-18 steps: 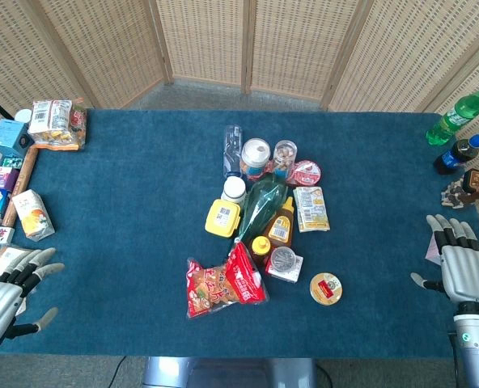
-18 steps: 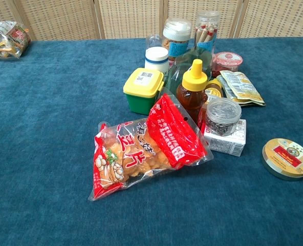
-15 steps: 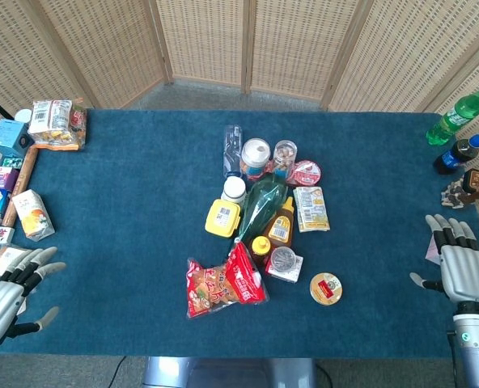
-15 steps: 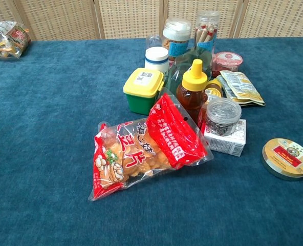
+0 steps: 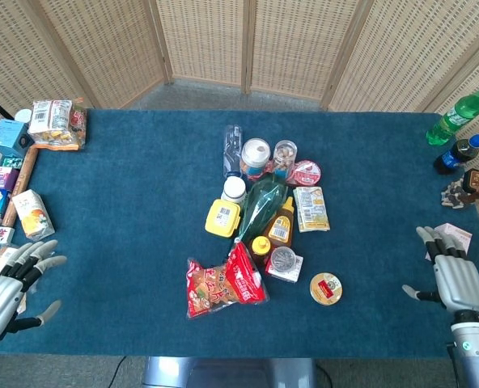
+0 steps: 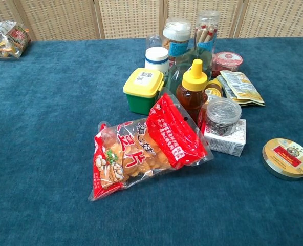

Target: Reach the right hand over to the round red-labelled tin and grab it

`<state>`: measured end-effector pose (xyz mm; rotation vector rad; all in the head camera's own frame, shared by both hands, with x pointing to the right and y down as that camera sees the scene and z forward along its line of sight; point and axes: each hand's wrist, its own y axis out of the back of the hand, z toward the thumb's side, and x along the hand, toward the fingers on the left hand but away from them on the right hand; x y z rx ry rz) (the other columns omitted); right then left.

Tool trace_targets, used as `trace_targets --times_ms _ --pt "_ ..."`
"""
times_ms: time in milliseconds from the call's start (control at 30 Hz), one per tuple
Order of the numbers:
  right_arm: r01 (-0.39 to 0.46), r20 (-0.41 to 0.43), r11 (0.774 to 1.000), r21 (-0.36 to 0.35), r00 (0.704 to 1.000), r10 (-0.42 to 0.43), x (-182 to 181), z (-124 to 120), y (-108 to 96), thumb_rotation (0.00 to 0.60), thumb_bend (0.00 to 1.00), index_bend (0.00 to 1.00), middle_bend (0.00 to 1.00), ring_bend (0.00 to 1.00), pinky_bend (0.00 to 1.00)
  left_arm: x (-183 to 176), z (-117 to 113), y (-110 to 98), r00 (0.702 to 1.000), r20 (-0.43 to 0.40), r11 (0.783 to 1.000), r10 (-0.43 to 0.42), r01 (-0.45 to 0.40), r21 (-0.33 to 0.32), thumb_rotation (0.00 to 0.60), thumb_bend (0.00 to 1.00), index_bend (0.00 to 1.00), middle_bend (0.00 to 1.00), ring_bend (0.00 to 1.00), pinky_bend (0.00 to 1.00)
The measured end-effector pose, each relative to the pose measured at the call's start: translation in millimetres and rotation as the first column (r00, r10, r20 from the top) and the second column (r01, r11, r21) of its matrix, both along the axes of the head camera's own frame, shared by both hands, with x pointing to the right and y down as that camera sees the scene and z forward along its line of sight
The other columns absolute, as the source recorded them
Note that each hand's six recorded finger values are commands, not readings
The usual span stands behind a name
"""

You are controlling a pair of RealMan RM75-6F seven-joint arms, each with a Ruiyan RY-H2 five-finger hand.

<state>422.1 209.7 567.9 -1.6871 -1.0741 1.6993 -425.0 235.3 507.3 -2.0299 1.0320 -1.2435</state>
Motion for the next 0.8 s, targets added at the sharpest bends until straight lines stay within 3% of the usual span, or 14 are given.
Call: trace_targets --times_ms 200,367,800 --pt "0.035 0.03 0.995 -0.096 0.999 -0.032 -16.6 8.5 18.9 0.592 0.0 0.0 0.0 0.0 0.0 1.6 -2.3 -17.4 0.999 -0.047 1.0 0.004 -0.004 0.005 0.6 0.37 0.2 0.08 0.0 0.0" --pt "0.067 0.037 0.988 -0.141 0.997 -0.062 -30.5 15.0 25.0 0.535 0.0 0.0 0.0 0.0 0.0 6.4 -6.7 -31.8 0.998 -0.055 0.999 0.035 -0.033 0.029 0.6 0.37 0.2 0.08 0.0 0.0" --pt "0.14 0.054 0.966 -0.216 0.99 -0.131 -69.8 30.6 33.6 0.502 0.0 0.0 0.0 0.0 0.0 3.3 -5.0 -32.9 0.998 -0.051 0.999 0.028 -0.026 0.029 0.6 0.37 0.2 0.07 0.0 0.0"
